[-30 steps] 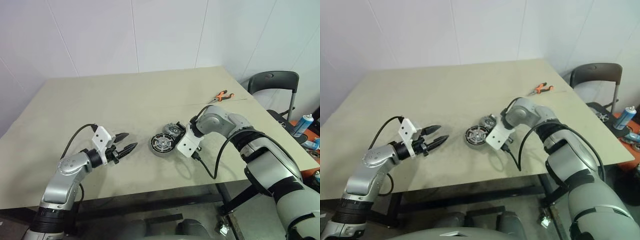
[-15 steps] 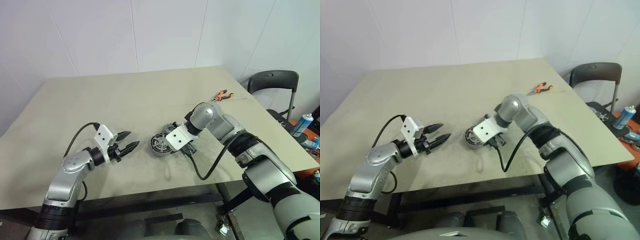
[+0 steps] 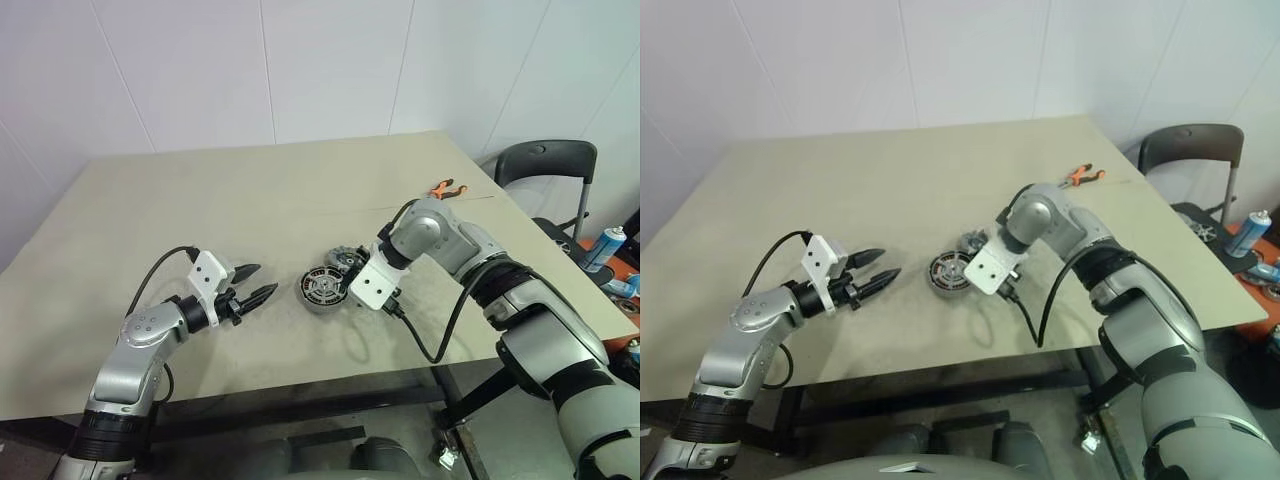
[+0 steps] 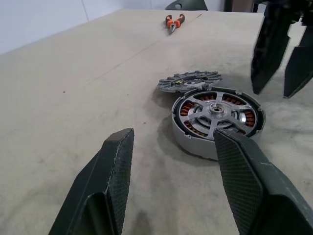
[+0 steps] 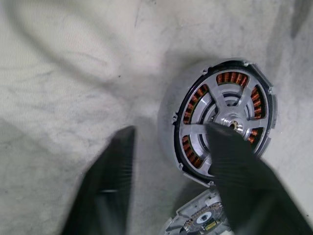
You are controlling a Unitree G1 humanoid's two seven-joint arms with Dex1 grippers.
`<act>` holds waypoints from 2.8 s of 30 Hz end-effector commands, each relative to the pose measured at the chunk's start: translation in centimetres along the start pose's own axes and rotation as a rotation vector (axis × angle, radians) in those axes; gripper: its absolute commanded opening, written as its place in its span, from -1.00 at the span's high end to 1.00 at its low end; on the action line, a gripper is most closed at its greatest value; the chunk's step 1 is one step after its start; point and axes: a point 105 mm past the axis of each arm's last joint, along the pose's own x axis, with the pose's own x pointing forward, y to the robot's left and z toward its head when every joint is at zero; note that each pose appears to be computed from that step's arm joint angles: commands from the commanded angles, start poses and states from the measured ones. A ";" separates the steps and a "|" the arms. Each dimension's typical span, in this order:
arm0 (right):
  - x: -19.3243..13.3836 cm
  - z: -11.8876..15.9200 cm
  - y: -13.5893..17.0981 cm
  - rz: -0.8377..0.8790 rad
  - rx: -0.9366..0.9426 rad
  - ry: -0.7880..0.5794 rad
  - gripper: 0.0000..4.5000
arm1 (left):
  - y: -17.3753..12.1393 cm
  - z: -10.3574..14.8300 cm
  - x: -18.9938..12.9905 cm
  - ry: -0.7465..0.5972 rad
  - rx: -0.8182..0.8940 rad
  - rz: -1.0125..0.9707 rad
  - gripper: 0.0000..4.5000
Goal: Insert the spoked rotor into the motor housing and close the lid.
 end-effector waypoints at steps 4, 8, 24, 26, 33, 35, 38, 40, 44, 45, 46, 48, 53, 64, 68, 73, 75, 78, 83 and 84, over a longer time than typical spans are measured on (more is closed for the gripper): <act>-0.2 -0.6 -1.8 -0.079 -0.026 0.050 -0.34 | 0.4 0.9 0.0 -0.027 0.043 0.009 -0.22; 0.4 -1.7 -1.2 -0.063 -0.036 0.096 -0.34 | 0.2 0.9 0.0 -0.027 0.043 0.006 -0.22; 1.4 -2.5 0.6 -0.011 -0.025 0.099 -0.08 | -0.1 0.6 -0.1 -0.018 0.039 0.003 -0.22; 1.5 -2.5 0.6 -0.025 -0.024 0.101 0.19 | 0.0 0.5 -0.1 -0.015 0.039 0.003 -0.22; 1.0 -2.8 1.0 0.013 -0.048 0.123 0.44 | 0.0 0.2 0.1 -0.016 0.036 0.003 -0.22; 1.1 -2.6 0.4 -0.026 -0.047 0.118 0.72 | 0.0 0.2 0.1 -0.017 0.035 0.003 -0.22; 1.1 -2.5 0.7 -0.001 -0.049 0.105 0.90 | 0.0 0.1 0.1 -0.018 0.035 0.005 -0.22; 1.1 -2.4 0.6 -0.007 -0.043 0.097 0.97 | 0.0 0.1 0.2 -0.019 0.035 0.005 -0.22; 1.3 -2.3 -0.1 -0.045 -0.063 0.111 0.97 | 0.0 0.1 0.2 -0.019 0.035 0.006 -0.22; 1.3 -2.3 -0.1 -0.044 -0.063 0.110 0.97 | 0.0 0.1 0.2 -0.019 0.035 0.006 -0.22; 1.2 -2.3 -0.2 -0.047 -0.063 0.110 0.97 | 0.0 0.1 0.2 -0.019 0.035 0.006 -0.22; 0.8 -2.2 -0.2 -0.037 -0.042 0.108 0.97 | 0.1 0.1 0.2 -0.018 0.035 0.007 -0.22; -0.5 -1.0 0.9 0.061 0.054 0.040 0.97 | 0.1 0.1 0.3 -0.019 0.036 0.007 -0.22; -0.1 0.2 0.6 0.056 0.179 -0.006 0.97 | 0.2 0.2 0.8 -0.027 0.037 -0.001 -0.22; 1.0 -0.6 -0.7 -0.012 0.251 0.011 0.97 | 0.2 0.3 0.7 -0.027 0.039 0.004 -0.22; 1.9 -1.0 -1.0 0.001 0.392 -0.017 0.97 | 0.0 0.2 0.4 -0.023 0.038 0.011 -0.22; 2.1 -1.0 -1.6 -0.008 0.509 -0.057 0.97 | -0.1 0.1 0.3 -0.023 0.036 0.014 -0.22; 2.0 -1.1 -2.6 -0.022 0.614 -0.078 0.97 | -0.5 0.1 0.3 -0.025 0.031 0.017 -0.22; 2.0 -0.8 -3.4 -0.029 0.647 -0.096 0.97 | -0.7 0.0 0.3 -0.023 0.029 0.020 -0.22; 2.0 -0.6 -3.3 -0.022 0.622 -0.102 0.97 | -0.7 0.0 0.3 -0.023 0.029 0.020 -0.22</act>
